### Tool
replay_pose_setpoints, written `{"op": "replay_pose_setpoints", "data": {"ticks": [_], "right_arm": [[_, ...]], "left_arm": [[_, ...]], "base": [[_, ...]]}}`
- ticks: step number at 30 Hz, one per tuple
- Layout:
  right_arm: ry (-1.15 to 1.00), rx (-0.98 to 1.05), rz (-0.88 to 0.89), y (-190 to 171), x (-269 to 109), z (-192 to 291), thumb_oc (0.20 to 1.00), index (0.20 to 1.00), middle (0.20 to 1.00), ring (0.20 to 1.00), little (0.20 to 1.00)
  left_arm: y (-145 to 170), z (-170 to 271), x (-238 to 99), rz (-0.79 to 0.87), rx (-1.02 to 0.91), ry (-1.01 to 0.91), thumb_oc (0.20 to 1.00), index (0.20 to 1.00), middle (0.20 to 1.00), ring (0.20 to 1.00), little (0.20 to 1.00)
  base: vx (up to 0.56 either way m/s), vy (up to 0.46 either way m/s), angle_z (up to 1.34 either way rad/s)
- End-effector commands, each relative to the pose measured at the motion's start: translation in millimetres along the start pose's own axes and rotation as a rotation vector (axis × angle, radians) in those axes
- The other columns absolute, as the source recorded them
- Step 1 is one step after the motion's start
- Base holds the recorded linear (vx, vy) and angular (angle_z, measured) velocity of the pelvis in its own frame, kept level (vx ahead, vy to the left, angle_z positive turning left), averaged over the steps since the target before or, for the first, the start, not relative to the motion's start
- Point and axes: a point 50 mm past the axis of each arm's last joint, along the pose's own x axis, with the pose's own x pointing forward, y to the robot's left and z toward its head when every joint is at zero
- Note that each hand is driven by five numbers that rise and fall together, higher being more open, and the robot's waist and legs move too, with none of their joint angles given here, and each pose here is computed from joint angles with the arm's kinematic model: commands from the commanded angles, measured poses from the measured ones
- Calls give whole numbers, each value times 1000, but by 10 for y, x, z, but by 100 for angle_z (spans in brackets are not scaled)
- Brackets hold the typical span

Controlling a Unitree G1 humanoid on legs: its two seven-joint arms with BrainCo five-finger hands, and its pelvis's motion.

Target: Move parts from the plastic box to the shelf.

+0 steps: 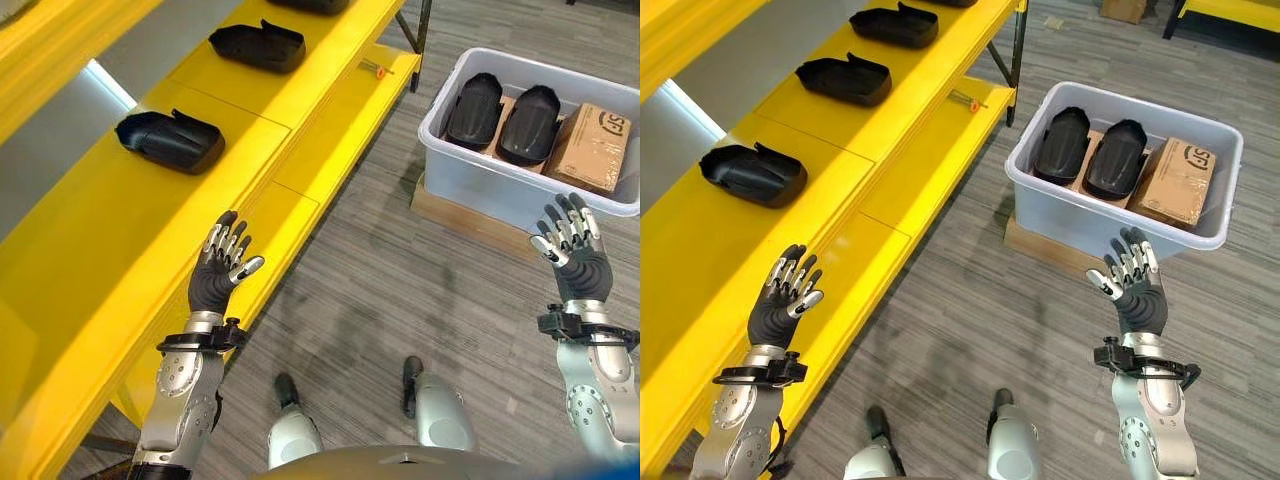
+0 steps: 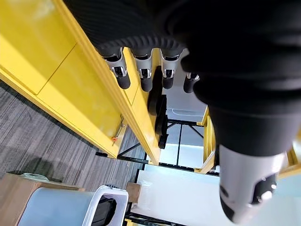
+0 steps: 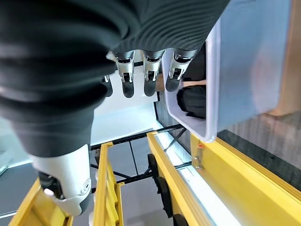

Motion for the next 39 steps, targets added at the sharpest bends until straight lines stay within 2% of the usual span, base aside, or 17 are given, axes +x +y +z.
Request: {"op": "replay_pose_setpoints", "data": {"ticks": [1, 8, 18, 25, 32, 39], "right_arm": [[-137, -1, 35, 83, 82, 177, 1000, 1000, 1000, 1000, 1000], [-34, 12, 140, 273, 95, -34, 1000, 1000, 1000, 1000, 1000], [33, 14, 238, 437, 105, -196, 1000, 1000, 1000, 1000, 1000], [97, 90, 315, 713, 117, -347, 1000, 1000, 1000, 1000, 1000], [123, 112, 325, 776, 50, -392, 1000, 1000, 1000, 1000, 1000], [116, 114, 310, 792, 106, -399, 1000, 1000, 1000, 1000, 1000]], "left_arm": [[-23, 262, 60, -49, 56, -139, 1000, 1000, 1000, 1000, 1000], [-65, 201, 91, -50, 55, -121, 1000, 1000, 1000, 1000, 1000], [-178, 107, 112, -95, 1, -109, 1000, 1000, 1000, 1000, 1000], [-120, 150, 132, -71, 59, -112, 1000, 1000, 1000, 1000, 1000], [-125, 209, 155, -85, 120, -120, 1000, 1000, 1000, 1000, 1000], [-102, 178, 112, -75, 93, -104, 1000, 1000, 1000, 1000, 1000]], "base": [[104, -199, -15], [177, -116, -29], [273, 116, -89], [231, 170, -57], [113, 64, 0], [192, -93, -19]]}}
